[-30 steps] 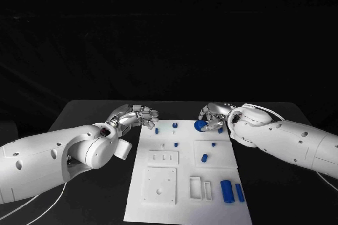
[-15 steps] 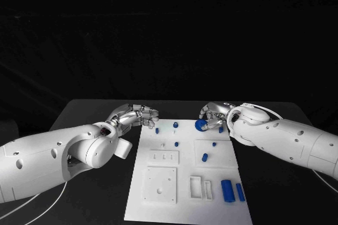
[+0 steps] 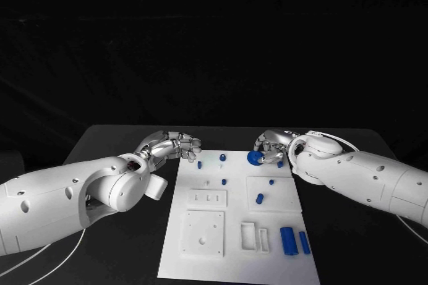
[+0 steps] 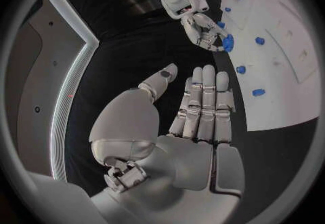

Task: Assemble the parts on the task board

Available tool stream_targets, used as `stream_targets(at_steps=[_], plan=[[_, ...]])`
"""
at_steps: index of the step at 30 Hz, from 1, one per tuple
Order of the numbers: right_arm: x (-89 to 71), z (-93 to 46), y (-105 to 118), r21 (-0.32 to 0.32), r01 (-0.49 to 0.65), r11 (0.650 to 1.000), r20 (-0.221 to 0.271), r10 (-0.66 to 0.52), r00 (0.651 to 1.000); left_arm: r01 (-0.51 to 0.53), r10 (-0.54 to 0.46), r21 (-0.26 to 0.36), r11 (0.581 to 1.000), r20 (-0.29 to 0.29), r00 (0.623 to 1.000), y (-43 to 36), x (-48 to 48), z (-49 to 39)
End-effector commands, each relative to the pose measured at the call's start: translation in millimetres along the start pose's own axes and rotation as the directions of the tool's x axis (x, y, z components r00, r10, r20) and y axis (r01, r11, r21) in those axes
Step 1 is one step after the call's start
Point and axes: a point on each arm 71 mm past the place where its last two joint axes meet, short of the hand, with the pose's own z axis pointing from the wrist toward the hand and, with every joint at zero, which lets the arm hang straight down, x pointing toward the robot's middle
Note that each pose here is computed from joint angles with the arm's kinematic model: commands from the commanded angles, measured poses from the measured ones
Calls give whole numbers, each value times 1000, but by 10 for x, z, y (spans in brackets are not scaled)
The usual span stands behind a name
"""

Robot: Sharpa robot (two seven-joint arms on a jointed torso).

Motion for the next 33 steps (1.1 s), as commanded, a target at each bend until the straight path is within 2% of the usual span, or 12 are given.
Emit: stream_targets(at_steps=[1, 19, 33], plan=[[50, 1, 9, -12, 10, 1000, -22, -11, 1000, 7, -7, 5, 1000, -18, 1000, -11, 14, 2], [143, 2, 16, -12, 51, 999, -71, -52, 996, 5, -5, -1, 1000, -14, 1000, -5, 6, 3], [112, -2, 42, -13, 103, 995, -10, -104, 995, 3, -3, -2, 1000, -13, 1000, -4, 3, 4]])
